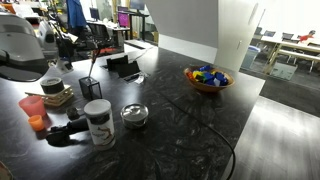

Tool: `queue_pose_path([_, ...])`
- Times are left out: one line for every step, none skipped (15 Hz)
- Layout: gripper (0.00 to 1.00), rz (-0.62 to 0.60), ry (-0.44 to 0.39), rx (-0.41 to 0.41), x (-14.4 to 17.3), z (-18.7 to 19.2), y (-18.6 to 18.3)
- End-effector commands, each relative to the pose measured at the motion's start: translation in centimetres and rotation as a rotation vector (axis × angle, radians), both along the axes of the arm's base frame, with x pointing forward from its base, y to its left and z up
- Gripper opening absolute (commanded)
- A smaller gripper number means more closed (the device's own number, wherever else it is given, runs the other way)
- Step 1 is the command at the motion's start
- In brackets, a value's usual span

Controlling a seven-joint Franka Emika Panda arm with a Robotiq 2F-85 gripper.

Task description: Put the scissors inside the black object

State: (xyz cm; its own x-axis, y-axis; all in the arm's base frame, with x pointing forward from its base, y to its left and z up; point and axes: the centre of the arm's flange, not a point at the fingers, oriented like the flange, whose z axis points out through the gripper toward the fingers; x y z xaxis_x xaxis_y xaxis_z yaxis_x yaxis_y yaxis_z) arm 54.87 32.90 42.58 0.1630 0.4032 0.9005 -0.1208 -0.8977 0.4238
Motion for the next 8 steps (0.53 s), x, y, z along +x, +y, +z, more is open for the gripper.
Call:
queue_pose_path([0.02,0.030,-0.031,0.001,0.29,-0.01,-0.01])
queue_pose_path([0.02,0.035,-0.032,0.003,0.23,-0.03,0.04])
queue_pose_path([0.02,0.037,-0.032,0.006,0.16,-0.06,0.07])
queue_pose_path([0.02,0.037,-0.031,0.010,0.05,-0.10,0.06])
queue_pose_path([0.02,0.036,-0.030,0.015,-0.07,-0.14,0.04])
queue_pose_path([0.02,0.035,-0.029,0.021,-0.23,-0.19,0.02])
queue_pose_path([0.02,0.033,-0.028,0.025,-0.37,-0.23,-0.01])
queue_pose_path([0.02,0.029,-0.027,0.030,-0.59,-0.30,-0.08])
